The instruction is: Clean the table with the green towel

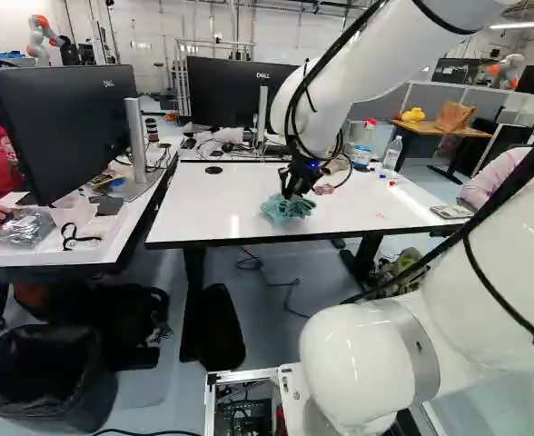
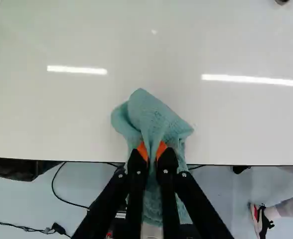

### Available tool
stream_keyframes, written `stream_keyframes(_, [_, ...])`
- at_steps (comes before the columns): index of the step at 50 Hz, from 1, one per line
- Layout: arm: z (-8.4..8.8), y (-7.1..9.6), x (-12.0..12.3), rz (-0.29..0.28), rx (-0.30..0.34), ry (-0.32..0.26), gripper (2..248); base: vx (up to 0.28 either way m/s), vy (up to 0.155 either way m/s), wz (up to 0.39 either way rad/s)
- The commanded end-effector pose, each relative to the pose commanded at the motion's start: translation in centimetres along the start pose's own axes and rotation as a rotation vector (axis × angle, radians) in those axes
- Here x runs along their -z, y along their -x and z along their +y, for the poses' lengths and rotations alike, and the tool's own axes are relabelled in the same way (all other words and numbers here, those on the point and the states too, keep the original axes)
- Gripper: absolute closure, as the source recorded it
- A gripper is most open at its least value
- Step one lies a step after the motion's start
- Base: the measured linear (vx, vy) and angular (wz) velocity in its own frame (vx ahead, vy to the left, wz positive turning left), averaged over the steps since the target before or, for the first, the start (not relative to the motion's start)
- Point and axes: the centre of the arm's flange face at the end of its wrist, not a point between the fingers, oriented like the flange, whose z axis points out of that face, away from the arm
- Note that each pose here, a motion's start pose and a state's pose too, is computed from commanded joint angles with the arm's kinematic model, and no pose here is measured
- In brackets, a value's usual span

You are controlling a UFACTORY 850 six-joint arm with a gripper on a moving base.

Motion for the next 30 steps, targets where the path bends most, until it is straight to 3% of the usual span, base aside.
stream_keyframes(8, [0.71, -0.90, -0.31, -0.004, -0.017, 0.007, 212, 0.000, 0.000, 0.000])
stream_keyframes(30, [0.71, -0.98, -0.98, -0.020, -0.017, 0.007, 212, 0.000, 0.000, 0.000])
